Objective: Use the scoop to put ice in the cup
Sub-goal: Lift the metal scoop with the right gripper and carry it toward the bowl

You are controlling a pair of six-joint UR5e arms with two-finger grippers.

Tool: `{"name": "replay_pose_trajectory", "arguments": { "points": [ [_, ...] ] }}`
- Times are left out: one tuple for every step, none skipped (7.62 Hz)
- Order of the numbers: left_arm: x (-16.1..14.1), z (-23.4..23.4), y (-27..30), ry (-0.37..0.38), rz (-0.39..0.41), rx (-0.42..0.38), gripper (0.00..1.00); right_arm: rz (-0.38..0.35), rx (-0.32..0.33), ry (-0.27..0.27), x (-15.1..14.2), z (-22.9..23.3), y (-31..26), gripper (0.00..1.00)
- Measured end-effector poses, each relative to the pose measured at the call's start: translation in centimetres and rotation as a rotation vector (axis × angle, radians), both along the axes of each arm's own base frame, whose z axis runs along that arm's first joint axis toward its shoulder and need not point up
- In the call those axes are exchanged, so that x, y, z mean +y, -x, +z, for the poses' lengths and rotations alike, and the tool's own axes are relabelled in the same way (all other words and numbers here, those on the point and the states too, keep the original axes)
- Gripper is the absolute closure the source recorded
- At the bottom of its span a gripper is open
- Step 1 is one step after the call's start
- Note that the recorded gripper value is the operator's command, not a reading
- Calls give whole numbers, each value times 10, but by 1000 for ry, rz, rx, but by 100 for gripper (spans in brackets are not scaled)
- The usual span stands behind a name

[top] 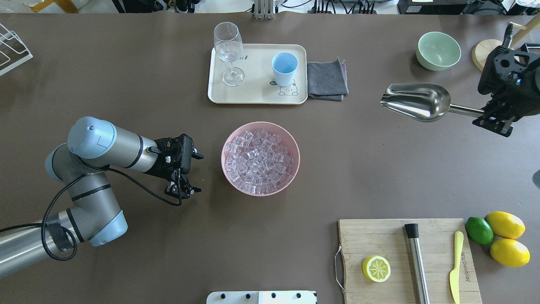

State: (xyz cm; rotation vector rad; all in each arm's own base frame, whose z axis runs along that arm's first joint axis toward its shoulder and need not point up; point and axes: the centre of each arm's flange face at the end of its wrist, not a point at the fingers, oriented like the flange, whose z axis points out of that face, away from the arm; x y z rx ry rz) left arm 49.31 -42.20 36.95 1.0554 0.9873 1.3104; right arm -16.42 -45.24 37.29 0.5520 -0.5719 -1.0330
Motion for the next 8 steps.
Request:
{"name": "replay_pose_trajectory", "arguments": {
  "points": [
    [0, 0, 0, 0, 0, 0, 1, -53, 44, -19, -5, -34, 19, 100],
    [0, -1, 0, 0, 0, 0, 1, -102, 79, -27, -3, -65, 42, 100],
    [0, -1, 0, 0, 0, 0, 1, -152, 114, -58, 4, -87, 62, 100],
    [0, -1, 0, 1, 0, 0, 1, -208, 166, -105, 13, -110, 82, 100],
    [0, -1, 0, 1, 0, 1, 1, -247, 219, -116, 23, -129, 93, 100],
    [0, -1, 0, 2, -1, 0, 1, -270, 268, -84, 32, -145, 96, 100],
    [0, -2, -1, 3, -1, 0, 1, -281, 295, -63, 37, -155, 95, 100],
    [0, -4, -3, 5, 0, 1, 1, -286, 307, -56, 40, -161, 95, 100]
  ]
}}
